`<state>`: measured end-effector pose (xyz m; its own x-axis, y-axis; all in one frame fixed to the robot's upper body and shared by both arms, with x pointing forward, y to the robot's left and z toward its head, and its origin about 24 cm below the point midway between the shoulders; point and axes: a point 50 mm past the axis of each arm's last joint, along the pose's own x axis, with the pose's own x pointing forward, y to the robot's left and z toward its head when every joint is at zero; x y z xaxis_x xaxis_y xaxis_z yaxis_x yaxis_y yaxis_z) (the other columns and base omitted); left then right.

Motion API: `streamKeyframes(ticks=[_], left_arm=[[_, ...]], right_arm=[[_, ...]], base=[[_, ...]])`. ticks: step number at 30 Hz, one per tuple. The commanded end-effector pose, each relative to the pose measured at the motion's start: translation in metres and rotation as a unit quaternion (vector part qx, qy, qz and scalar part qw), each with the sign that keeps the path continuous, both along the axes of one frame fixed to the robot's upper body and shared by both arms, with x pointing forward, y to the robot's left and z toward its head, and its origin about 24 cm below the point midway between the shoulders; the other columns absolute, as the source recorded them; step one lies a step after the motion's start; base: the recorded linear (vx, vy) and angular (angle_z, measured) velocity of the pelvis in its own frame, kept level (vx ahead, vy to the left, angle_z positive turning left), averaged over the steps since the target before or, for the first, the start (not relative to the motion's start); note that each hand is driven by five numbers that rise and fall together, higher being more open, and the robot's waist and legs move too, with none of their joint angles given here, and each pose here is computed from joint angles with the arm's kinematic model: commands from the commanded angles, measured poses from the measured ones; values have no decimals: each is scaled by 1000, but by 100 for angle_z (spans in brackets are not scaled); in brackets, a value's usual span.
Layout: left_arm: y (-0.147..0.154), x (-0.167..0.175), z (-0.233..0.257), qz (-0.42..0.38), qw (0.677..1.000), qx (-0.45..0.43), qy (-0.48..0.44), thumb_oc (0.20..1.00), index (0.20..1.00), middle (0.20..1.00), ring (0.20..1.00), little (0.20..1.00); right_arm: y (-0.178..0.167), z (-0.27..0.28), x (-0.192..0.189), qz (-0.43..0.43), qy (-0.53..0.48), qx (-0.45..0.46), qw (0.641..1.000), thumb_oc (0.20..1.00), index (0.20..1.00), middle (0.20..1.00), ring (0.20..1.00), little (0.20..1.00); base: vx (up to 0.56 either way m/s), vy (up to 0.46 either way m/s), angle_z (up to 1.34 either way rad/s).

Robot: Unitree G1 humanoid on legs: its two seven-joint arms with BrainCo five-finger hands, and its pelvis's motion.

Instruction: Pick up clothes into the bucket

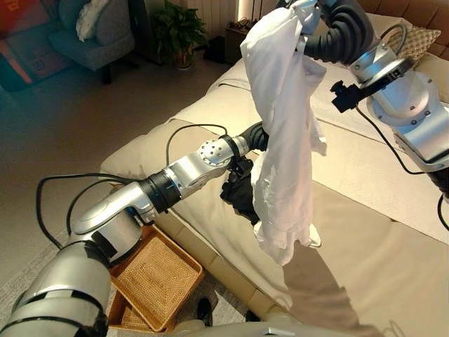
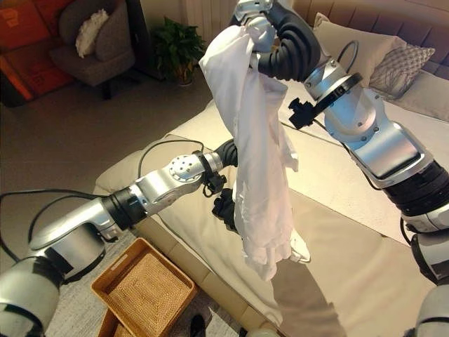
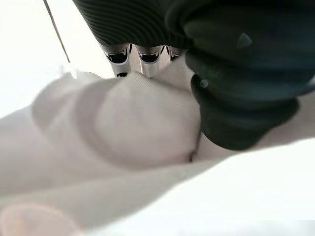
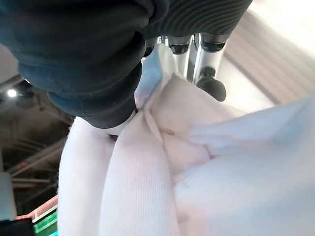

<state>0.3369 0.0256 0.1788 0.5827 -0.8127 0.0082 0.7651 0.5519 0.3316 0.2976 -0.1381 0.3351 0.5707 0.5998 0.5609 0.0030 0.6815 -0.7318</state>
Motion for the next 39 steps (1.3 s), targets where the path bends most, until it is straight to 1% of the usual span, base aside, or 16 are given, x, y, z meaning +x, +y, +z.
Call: streamKeyframes(ticks=[1, 5, 6, 7, 8, 9, 15, 23, 24, 25, 28, 29, 34, 36, 38, 39], left_arm=[[4, 8, 34, -4, 999, -42, -26, 200, 200, 200, 200, 200], [22, 11, 36, 18, 998, -63, -18, 200, 200, 200, 200, 200], [29, 11, 37, 27, 997, -77, -12, 200, 200, 200, 200, 200], [37, 13, 37, 42, 994, -98, -1, 200, 200, 200, 200, 200], [49, 15, 34, 60, 991, -117, 11, 200, 200, 200, 200, 200], [49, 14, 34, 60, 991, -117, 12, 200, 200, 200, 200, 200], [104, 12, 19, 139, 955, -248, 80, 200, 200, 200, 200, 200], [161, 7, 19, 233, 920, -310, 54, 200, 200, 200, 200, 200], [182, 4, 24, 267, 914, -304, 26, 200, 200, 200, 200, 200], [182, 4, 24, 267, 914, -304, 26, 200, 200, 200, 200, 200], [212, -2, 33, 321, 903, -284, -27, 200, 200, 200, 200, 200], [230, -10, 42, 352, 900, -245, -74, 200, 200, 200, 200, 200], [260, -29, 58, 400, 887, -172, -153, 200, 200, 200, 200, 200], [277, -43, 63, 430, 869, -157, -188, 200, 200, 200, 200, 200], [281, -46, 63, 440, 863, -152, -196, 200, 200, 200, 200, 200], [289, -51, 61, 455, 853, -157, -201, 200, 200, 200, 200, 200]], right_arm=[[-14, 13, -8, -3, -39, 41, 998, 200, 200, 200, 200, 200], [-28, 10, -3, -40, -37, 42, 998, 200, 200, 200, 200, 200], [-33, 8, -1, -54, -35, 44, 997, 542, 542, 542, 542, 542], [-40, 7, 1, -74, -36, 45, 996, 542, 542, 542, 542, 542], [-48, 3, 4, -97, -31, 46, 994, 1000, 1000, 1000, 1000, 1000], [-48, 3, 4, -97, -31, 46, 994, 1000, 1000, 1000, 1000, 1000], [-92, -21, 19, -206, 9, 64, 976, 1000, 1000, 1000, 1000, 1000], [-131, -48, 28, -287, 66, 75, 953, 1000, 1000, 1000, 1000, 1000], [-140, -55, 27, -304, 80, 76, 946, 1000, 1000, 1000, 1000, 1000], [-140, -55, 27, -303, 80, 76, 946, 1000, 1000, 1000, 1000, 1000], [-153, -71, 26, -322, 107, 84, 937, 1000, 1000, 1000, 1000, 1000], [-161, -84, 22, -331, 126, 90, 931, 1000, 1000, 1000, 1000, 1000], [-178, -120, 13, -347, 177, 132, 912, 1000, 1000, 1000, 1000, 1000], [-186, -167, 6, -361, 239, 172, 885, 1000, 1000, 1000, 1000, 1000], [-185, -186, 3, -365, 262, 188, 874, 1000, 1000, 1000, 1000, 1000], [-182, -224, -6, -372, 308, 216, 848, 1000, 1000, 1000, 1000, 1000]], base=[[16, -5, 8], [9, -6, 4], [0, 0, 0], [0, 0, 0], [0, 0, 0], [0, 0, 0], [0, 0, 0], [0, 0, 0], [0, 0, 0], [0, 0, 0], [-2, 4, 1], [0, 0, 0], [-14, 17, 5], [-19, 27, 11], [-26, 19, 12], [-45, 24, 14]])
